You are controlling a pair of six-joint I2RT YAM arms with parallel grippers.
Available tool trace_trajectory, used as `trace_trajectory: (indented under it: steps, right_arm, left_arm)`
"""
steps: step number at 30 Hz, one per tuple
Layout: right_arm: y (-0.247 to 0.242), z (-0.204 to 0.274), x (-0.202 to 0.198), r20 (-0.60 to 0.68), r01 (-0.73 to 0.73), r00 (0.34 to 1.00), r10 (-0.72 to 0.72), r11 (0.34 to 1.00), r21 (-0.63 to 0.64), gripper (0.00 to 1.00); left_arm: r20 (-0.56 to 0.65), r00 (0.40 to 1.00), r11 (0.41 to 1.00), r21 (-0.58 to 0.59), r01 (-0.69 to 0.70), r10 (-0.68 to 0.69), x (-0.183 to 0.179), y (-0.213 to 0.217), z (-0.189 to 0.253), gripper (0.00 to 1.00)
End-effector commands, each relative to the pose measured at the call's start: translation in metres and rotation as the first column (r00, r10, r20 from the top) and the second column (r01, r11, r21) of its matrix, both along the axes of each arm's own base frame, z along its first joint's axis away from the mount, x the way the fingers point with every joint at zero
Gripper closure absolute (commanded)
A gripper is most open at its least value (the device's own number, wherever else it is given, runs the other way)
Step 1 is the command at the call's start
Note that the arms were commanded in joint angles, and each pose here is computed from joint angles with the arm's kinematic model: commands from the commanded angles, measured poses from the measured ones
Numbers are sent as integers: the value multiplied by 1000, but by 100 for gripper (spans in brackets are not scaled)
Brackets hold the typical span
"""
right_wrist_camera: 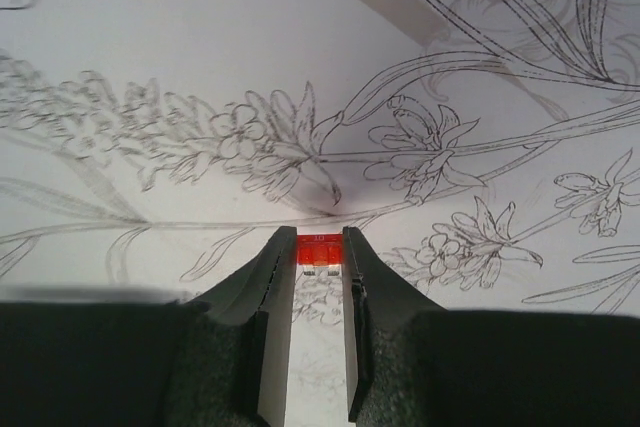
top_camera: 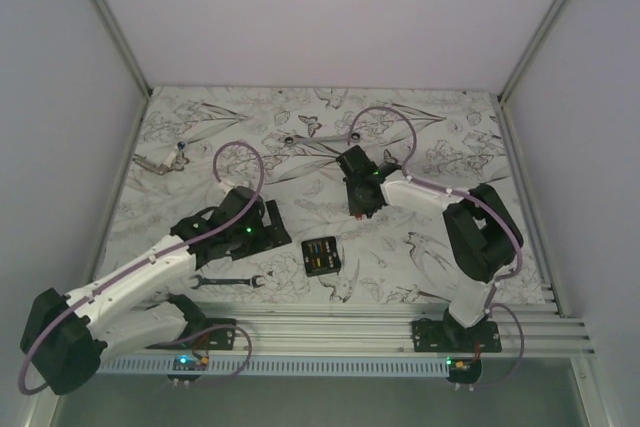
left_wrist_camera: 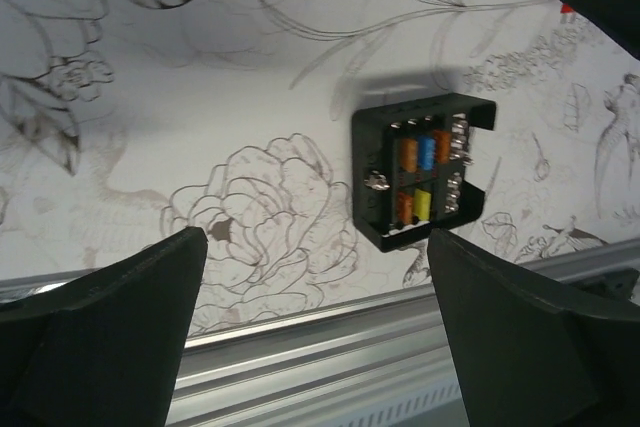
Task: Snap on the fuse box
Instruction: Pick up the fuse from the center of the board.
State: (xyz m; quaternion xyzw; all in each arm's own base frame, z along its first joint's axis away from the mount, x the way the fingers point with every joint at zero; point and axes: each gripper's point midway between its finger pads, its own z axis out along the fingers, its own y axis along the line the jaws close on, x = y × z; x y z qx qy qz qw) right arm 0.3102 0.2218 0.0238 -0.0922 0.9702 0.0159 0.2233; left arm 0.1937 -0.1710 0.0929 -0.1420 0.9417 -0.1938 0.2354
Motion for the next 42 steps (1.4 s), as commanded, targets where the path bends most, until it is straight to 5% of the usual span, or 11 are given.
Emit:
trace_trajectory:
  steps: [1,15,22,42]
  right_arm:
    - [22,39,3,85,-28,996,17,991,133,77]
    - [60,117,-19,187,-93,982,6,882,462,77]
    - [75,138,-32,193,-100,981,-18,808,581,77]
    - [91,158,-50,180,-104,983,-35,700,706,78]
  left_arm:
    - [91,994,998,-23,58,-55,10,-19,11,5]
    - [346,933,981,-124,146,-95,42,-75,42,17]
    - [448,890,977,-139,163,-85,53,-96,64,37]
    - [541,841,973,-184,137,-17,64,-119,88,69]
